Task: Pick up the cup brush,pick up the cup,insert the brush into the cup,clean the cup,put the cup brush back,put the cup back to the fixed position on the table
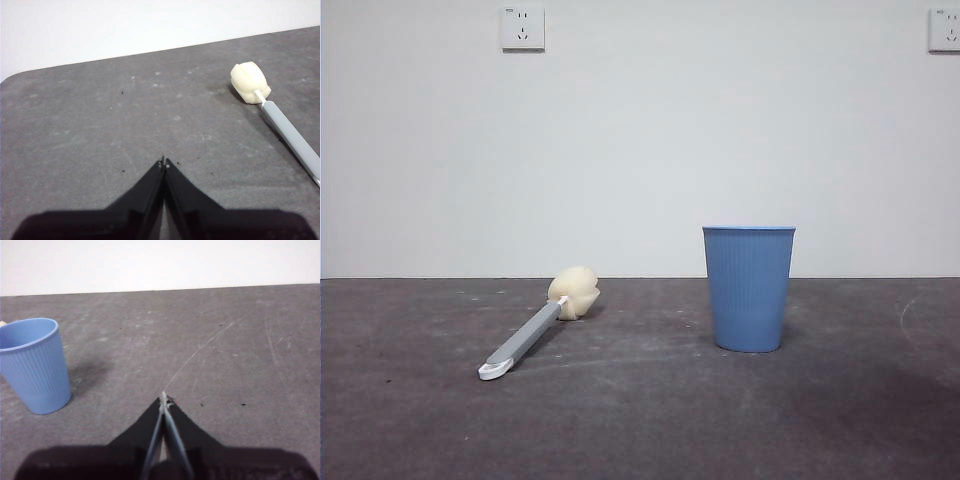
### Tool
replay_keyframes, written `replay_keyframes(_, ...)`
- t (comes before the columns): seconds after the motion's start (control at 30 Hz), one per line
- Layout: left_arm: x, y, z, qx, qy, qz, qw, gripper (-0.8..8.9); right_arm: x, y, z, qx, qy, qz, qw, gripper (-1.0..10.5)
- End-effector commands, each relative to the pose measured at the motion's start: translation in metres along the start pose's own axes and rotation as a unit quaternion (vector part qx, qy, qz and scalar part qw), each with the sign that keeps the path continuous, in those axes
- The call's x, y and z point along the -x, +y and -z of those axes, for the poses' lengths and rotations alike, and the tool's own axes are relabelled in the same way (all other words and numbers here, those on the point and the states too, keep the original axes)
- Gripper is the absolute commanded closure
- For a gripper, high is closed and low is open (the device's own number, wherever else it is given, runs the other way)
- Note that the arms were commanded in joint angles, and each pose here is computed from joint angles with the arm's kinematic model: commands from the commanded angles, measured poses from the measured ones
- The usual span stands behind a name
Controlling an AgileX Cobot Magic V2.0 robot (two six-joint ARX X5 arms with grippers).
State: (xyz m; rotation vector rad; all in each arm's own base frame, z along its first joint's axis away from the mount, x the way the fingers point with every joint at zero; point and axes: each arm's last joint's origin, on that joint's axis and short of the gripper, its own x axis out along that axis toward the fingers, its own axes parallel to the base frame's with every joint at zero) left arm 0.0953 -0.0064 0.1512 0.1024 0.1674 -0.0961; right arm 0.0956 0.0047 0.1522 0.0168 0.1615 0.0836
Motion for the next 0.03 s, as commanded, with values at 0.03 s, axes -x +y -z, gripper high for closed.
replay_keyframes(0.03, -0.0014, 0.0, 0.004, 0.004, 0.003, -0.002, 1.0, 8.17, -0.001, -0.0001, 0.0045, -0.011, 0.009, 0.002, 1.0, 9.5)
